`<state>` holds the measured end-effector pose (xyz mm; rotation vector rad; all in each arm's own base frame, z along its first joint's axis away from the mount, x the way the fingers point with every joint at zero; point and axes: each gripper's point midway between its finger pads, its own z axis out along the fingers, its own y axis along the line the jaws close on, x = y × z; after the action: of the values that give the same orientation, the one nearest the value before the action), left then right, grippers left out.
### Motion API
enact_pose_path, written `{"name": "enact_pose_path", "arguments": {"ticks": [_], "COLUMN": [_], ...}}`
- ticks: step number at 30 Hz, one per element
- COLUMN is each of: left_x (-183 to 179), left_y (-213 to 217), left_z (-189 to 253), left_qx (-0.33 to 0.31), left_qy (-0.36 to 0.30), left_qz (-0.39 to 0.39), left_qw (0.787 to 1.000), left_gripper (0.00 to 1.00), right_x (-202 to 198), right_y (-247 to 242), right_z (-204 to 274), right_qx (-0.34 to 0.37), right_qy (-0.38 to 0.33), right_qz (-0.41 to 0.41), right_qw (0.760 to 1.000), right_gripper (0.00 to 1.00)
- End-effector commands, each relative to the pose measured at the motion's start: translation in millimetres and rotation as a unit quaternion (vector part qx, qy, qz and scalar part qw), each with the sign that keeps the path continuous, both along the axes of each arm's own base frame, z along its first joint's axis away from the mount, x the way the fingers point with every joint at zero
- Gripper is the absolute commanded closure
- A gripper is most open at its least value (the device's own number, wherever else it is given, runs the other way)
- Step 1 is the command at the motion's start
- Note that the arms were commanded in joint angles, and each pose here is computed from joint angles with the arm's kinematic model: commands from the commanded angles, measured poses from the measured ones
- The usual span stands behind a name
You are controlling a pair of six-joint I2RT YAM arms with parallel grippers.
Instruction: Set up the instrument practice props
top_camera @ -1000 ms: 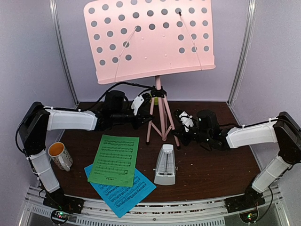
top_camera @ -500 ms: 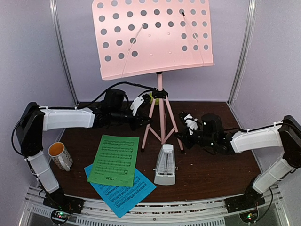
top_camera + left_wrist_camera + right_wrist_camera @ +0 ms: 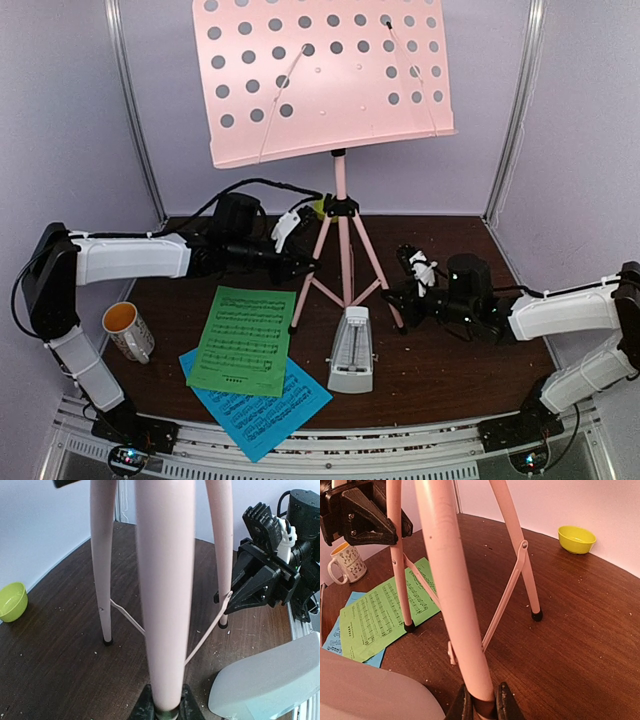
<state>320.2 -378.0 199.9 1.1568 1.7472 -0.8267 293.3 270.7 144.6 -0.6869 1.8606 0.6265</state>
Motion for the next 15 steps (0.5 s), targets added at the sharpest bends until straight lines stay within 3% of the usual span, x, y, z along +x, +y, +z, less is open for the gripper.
{"name": "enact_pose_path", "arguments": {"ticks": [1, 15], "left_x": [48, 98], "left_y": [41, 19], "left_z": [38, 71], "left_qx": [-0.012, -0.022], "left_qy": [-0.065, -0.144], "left_qz": [0.098, 0.124], "left_qw": [0.993, 0.982], "left_gripper": [1.0, 1.0], "right_x": [21, 85], "right_y": [-74, -62], "right_z": [-56, -21], "right_qx": [-0.069, -0.11], "right_qy": [0.074, -0.033], "right_qz": [-0.174, -0.213], "right_qw": [0.98, 0.97], "right_gripper": [1.0, 1.0]}}
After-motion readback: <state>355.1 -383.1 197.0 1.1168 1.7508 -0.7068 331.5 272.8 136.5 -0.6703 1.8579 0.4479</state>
